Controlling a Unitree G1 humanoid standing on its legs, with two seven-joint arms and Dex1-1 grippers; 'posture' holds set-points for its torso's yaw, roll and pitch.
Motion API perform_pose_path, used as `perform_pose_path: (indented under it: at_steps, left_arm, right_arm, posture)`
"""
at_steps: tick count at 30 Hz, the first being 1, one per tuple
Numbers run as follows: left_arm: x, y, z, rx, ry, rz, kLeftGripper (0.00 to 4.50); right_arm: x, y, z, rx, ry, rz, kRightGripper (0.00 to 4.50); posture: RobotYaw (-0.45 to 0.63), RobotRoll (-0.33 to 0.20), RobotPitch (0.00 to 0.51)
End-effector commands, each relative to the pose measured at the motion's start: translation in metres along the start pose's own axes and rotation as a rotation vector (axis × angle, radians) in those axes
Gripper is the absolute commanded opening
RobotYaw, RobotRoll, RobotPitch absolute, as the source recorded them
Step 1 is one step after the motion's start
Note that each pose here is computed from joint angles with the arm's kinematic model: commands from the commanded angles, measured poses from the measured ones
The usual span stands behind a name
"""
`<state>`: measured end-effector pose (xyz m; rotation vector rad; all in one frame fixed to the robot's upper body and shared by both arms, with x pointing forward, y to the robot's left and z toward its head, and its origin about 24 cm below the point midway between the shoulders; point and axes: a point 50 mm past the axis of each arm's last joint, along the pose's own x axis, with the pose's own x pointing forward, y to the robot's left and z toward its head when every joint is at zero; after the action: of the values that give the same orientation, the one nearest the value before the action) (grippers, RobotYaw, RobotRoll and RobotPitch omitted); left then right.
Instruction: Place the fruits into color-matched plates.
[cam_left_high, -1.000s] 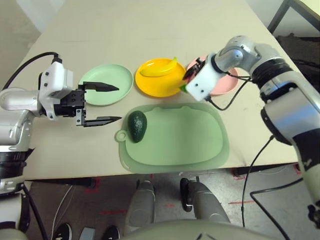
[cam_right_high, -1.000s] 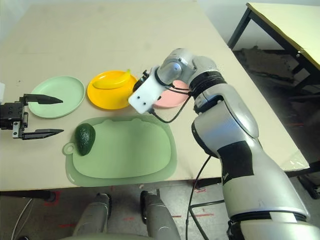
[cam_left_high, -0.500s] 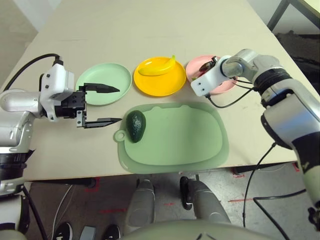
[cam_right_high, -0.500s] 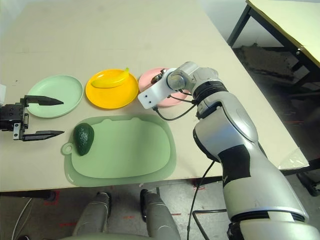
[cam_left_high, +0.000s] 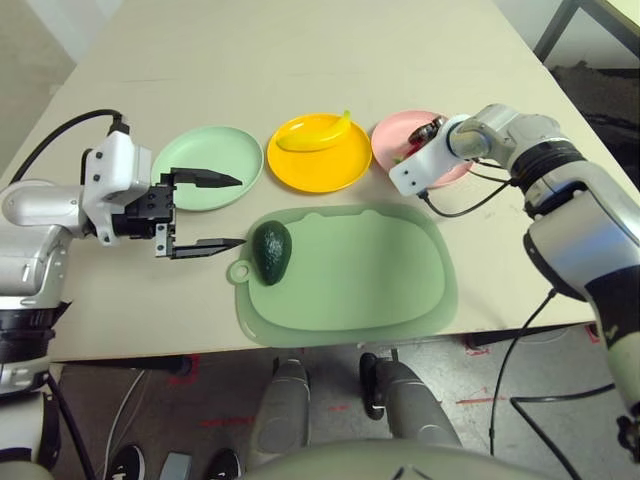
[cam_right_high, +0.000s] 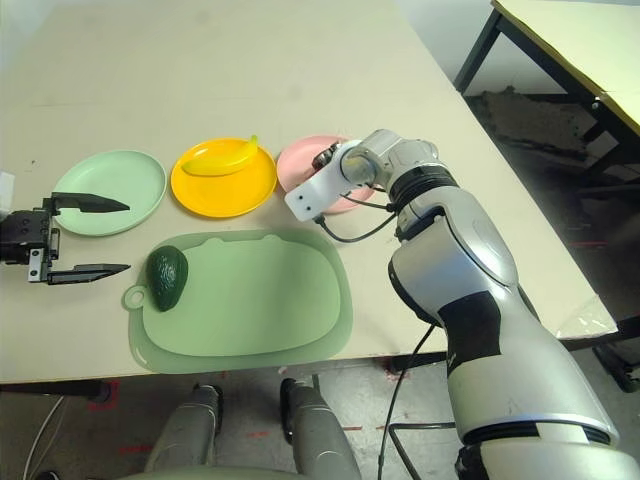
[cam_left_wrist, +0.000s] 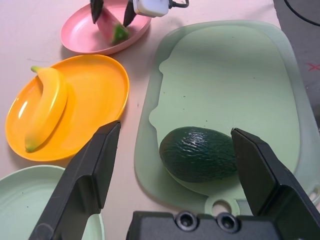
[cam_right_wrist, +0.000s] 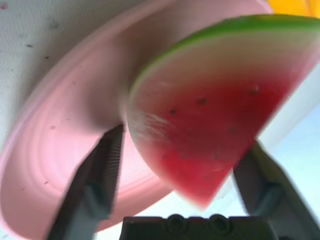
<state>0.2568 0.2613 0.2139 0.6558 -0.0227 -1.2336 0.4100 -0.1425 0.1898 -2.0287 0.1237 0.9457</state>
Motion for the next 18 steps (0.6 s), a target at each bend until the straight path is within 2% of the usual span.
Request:
perform_pose_path:
  at_steps: [1, 6, 11, 15, 18]
  left_arm:
    - [0.003, -0.001, -0.003, 0.010, 0.016, -0.010, 4.50]
    - [0.002, 0.000, -0.004, 0.018, 0.022, -0.013, 4.50]
    - [-0.003, 0.001, -0.006, 0.027, 0.052, -0.008, 4.50]
    - [-0.009, 0.003, -0.008, 0.032, 0.079, -0.010, 4.50]
    - [-0.011, 0.006, -0.009, 0.036, 0.080, -0.014, 4.50]
  right_arm:
    - [-0.002, 0.002, -0.002, -0.021, -0.005, 0.025, 4.46]
    - [-0.018, -0.006, -0.013, -0.007, 0.004, 0.064, 4.46]
    - [-0.051, -0.022, -0.031, 0.153, -0.044, 0.135, 4.46]
    - [-0.087, -0.039, -0.039, 0.362, -0.212, 0.201, 4.46]
    - [-0.103, -0.033, -0.039, 0.521, -0.356, 0.282, 4.46]
  posture:
    - [0.11, 0.000, 0.199]
    - [0.11, 0.000, 0.199]
    - [0.10, 0.000, 0.200]
    - [0.07, 0.000, 0.195]
    - [0.06, 0.000, 0.194]
